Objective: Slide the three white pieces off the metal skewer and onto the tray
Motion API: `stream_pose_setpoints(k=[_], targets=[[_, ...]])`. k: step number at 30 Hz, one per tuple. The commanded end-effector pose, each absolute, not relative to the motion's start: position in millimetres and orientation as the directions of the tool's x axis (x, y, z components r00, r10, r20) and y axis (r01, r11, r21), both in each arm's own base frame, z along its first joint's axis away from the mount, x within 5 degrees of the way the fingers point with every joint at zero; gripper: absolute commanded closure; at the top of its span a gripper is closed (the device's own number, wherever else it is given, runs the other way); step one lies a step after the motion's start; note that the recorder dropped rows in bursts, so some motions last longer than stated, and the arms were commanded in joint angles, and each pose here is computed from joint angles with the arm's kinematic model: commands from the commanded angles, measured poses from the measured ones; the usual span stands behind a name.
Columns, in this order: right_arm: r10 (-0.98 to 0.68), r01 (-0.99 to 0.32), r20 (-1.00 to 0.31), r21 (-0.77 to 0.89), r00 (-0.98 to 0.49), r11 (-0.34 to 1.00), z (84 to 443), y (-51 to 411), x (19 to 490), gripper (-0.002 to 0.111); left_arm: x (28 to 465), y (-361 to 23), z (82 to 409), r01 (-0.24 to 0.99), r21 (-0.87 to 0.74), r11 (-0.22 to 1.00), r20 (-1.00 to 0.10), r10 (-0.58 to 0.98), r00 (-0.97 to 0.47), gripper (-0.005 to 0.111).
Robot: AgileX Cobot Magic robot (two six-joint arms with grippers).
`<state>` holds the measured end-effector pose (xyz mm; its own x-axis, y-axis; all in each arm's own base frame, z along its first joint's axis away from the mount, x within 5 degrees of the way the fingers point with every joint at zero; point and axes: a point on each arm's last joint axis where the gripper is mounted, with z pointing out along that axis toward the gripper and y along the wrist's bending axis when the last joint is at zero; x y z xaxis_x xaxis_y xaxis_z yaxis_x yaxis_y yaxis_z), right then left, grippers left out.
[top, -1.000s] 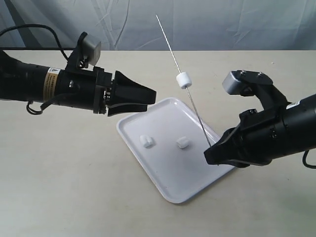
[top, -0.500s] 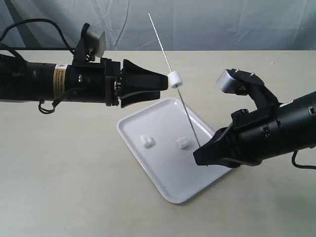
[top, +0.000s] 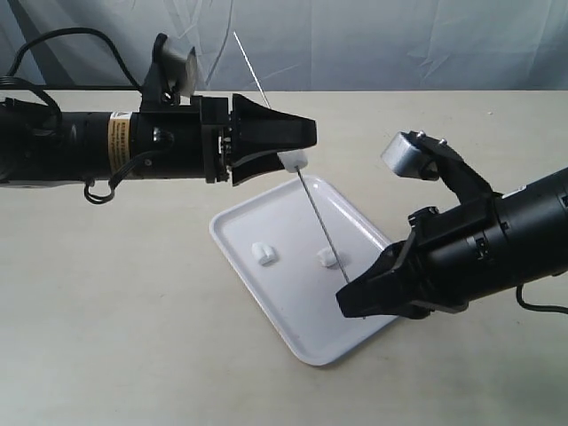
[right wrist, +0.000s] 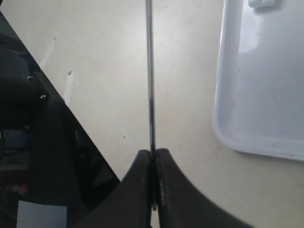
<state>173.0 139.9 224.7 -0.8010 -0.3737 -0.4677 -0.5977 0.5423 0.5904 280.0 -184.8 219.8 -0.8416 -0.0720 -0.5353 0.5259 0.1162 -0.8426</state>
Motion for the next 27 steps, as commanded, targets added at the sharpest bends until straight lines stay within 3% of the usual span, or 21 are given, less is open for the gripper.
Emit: stream_pose_setpoints(k=[1,5,14,23,27], targets=[[-0.375,-0.607,-0.479,0.591,-0.794,0.531,226.7,140.8,173.5,0.109,277.9,-185.1,222.1,0.53,-0.842,0.104,-0.538,-0.08,-0.839,0.05],[-0.37,-0.61,-0.486,0.592,-0.792,0.527,227.3,141.3,173.9,0.109,277.3,-185.2,221.5,0.532,-0.84,0.106,-0.54,-0.071,-0.839,0.061],[-0.357,-0.611,-0.5,0.584,-0.789,0.534,227.5,141.4,175.8,0.109,275.5,-185.3,220.0,0.54,-0.835,0.11,-0.547,-0.044,-0.836,0.066],[-0.354,-0.611,-0.502,0.581,-0.789,0.538,227.5,141.3,176.4,0.109,275.3,-185.3,219.8,0.54,-0.834,0.11,-0.547,-0.042,-0.836,0.094],[-0.359,-0.615,-0.503,0.576,-0.786,0.538,227.2,141.1,176.3,0.109,275.6,-185.3,220.1,0.543,-0.833,0.11,-0.55,-0.045,-0.834,0.098]])
